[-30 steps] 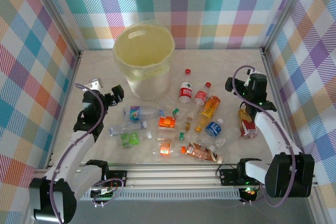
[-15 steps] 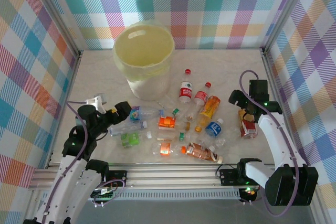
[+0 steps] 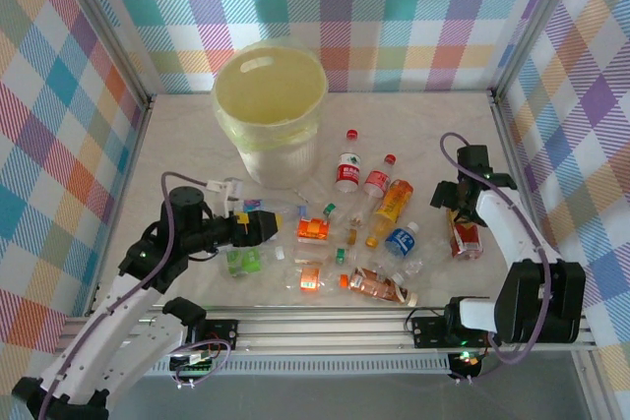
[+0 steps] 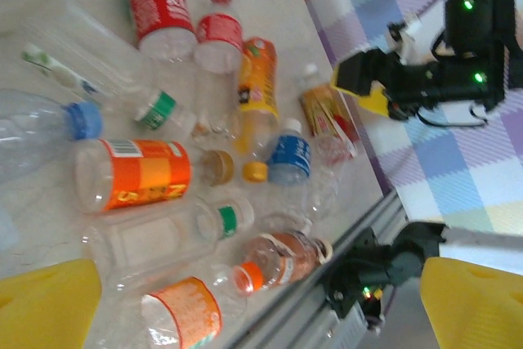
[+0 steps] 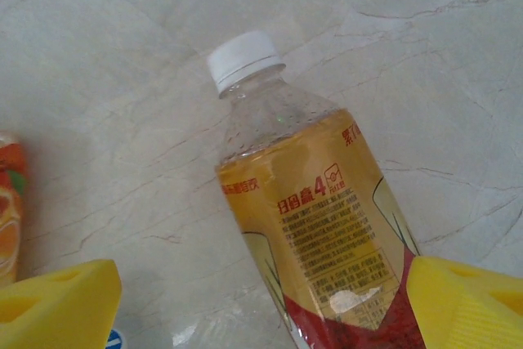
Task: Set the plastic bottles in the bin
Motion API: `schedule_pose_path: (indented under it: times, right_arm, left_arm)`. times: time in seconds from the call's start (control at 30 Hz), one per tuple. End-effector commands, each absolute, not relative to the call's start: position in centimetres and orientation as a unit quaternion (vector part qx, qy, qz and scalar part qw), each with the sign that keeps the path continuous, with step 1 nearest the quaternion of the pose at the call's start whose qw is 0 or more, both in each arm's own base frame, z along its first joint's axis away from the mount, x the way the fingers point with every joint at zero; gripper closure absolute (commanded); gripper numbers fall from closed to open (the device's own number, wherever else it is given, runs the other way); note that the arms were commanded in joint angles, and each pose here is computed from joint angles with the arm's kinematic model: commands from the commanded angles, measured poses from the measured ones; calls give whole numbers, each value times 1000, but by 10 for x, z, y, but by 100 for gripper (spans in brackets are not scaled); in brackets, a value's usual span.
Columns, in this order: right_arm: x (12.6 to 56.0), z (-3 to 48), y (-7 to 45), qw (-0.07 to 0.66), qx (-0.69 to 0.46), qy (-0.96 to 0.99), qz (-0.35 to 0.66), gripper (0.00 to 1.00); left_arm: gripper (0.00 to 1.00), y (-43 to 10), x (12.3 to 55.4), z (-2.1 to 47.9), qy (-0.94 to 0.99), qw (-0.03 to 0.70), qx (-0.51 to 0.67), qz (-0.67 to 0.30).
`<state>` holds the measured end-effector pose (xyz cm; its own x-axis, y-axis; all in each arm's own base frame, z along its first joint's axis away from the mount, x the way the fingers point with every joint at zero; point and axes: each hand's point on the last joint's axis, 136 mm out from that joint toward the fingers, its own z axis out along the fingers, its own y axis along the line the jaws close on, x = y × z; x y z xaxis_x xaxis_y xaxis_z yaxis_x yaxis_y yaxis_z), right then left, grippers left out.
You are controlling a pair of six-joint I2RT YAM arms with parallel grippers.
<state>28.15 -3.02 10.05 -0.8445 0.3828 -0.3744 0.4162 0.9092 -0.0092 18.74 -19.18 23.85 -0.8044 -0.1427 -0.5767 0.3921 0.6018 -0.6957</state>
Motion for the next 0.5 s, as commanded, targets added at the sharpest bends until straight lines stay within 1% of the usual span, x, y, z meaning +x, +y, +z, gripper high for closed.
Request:
schedule_pose_path:
  times: [0.0,0.2,0.47]
  right_arm:
    - [286,100,-35,174,199,963,-54,10]
    - [286,77,-41,134,198,968,-75,10]
    - [284,60,-51,107,197,968,-108,10]
  left_arm:
    - [0,-204,175,252,837,290,120,-447]
    - [0,-213,162,265,837,279,179,-435]
    - [0,-213,164,265,835,289,188,-430]
